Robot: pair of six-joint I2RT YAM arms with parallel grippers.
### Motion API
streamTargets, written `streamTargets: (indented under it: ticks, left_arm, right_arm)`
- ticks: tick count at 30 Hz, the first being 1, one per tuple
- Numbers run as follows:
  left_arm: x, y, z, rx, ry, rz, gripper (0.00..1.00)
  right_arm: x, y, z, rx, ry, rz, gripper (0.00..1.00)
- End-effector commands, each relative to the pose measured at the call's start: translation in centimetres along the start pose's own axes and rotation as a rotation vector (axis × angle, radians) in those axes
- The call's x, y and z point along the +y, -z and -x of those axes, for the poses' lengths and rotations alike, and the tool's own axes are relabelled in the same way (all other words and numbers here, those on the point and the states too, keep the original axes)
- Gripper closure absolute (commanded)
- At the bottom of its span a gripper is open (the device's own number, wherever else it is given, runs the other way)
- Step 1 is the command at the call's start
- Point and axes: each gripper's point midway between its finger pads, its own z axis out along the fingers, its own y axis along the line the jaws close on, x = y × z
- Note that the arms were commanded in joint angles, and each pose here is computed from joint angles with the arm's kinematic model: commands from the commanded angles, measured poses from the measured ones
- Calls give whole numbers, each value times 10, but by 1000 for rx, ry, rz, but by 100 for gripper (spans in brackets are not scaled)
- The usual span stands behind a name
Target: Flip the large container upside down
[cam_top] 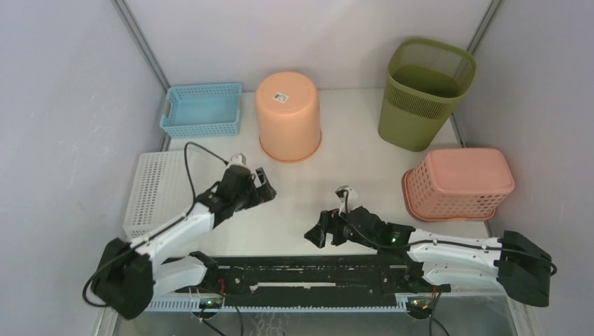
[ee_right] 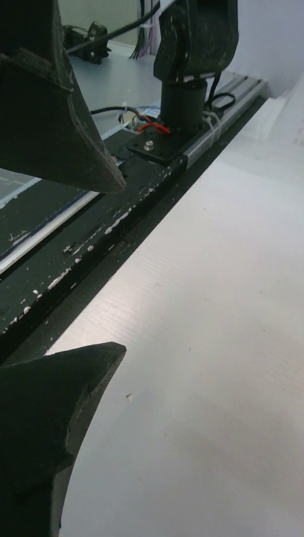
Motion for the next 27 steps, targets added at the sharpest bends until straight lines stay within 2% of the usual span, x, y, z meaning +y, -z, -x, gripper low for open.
streamTargets:
  ticks: [1,5,10,14,17,27]
  left_arm:
    - [-29,-9,92,-190,6,86,0]
    - [-22,-35,138,-210,88,177,0]
    - [-42,-67,155,-189,116,110,6]
    - [-64,-95,153,-133,104,25,11]
    - [-72,-116,161,-121,90,26,12]
    - [-107,-164,217,-132,-58,29,10]
  right_arm:
    - [1,14,8,-60,-26,-5,5]
    - [0,27,6,-92,-54,1,5]
    - [-8,37,0,-118,-89,4,5]
    - [-12,41,0,-128,-94,-6,5]
    - [-13,43,1,-129,-88,-9,5]
    - [-10,52,6,-141,-104,-1,5]
